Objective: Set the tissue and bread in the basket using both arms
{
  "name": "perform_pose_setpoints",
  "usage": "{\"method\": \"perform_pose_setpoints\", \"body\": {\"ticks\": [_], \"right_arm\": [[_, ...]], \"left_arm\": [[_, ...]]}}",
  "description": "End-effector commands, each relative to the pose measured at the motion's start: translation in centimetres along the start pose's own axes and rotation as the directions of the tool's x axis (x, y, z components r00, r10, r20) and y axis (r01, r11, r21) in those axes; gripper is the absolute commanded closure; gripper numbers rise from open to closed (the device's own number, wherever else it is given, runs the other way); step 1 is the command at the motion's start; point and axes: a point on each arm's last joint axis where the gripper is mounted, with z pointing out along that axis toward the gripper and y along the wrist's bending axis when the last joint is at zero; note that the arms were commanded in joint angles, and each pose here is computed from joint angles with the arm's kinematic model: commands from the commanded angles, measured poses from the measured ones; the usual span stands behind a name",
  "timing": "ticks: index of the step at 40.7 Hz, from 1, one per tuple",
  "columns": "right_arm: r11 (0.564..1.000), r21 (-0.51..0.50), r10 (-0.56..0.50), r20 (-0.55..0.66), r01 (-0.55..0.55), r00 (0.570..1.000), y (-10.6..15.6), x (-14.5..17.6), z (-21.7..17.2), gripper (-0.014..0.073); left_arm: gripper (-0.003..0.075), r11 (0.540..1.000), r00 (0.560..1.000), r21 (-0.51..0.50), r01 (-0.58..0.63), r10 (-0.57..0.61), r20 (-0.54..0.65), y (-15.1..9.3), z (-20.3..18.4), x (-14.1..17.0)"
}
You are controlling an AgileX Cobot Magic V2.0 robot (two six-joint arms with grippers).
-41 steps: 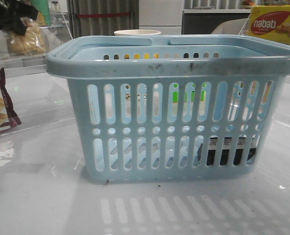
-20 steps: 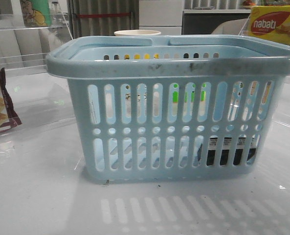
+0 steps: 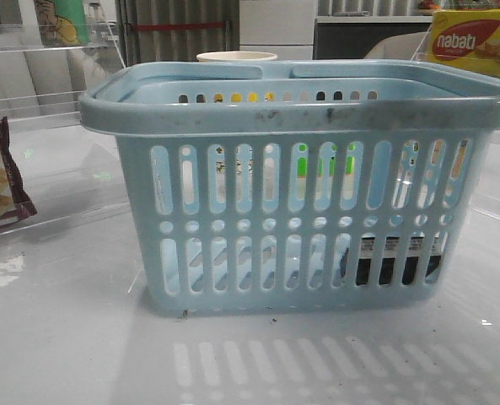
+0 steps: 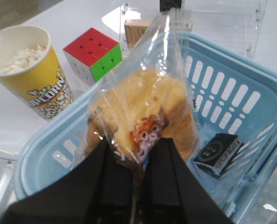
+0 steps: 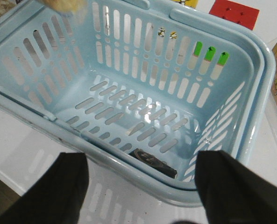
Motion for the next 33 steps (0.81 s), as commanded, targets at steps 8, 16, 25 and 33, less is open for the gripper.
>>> {"method": "perform_pose_setpoints", "body": {"ticks": [8,16,25,33], "right_arm": [[1.000,0.003,-0.013,0.101,0.013,0.995,0.0,-1.4,-0.7,0.0013],[1.000,0.003,-0.013,0.101,0.013,0.995,0.0,-1.4,-0.7,0.0013],[1.000,0.003,-0.013,0.101,0.013,0.995,0.0,-1.4,-0.7,0.0013],[1.000,0.003,-0.013,0.101,0.013,0.995,0.0,-1.4,-0.7,0.0013]], "left_arm": [[0.0596,1.000,1.000,-0.001,-0.014,0.014,0.000,-0.1,4.8,-0.2],[0.0315,1.000,1.000,-0.002,-0.013,0.013,-0.011,-0.1,7.0,0.2],[0.0245,1.000,1.000,-0.006,-0.013,0.013,0.016,-0.1,5.0,-0.3],[0.0246,1.000,0.997,0.012,0.011,-0.012,0.077,-0.5,0.3,-0.6]]}}
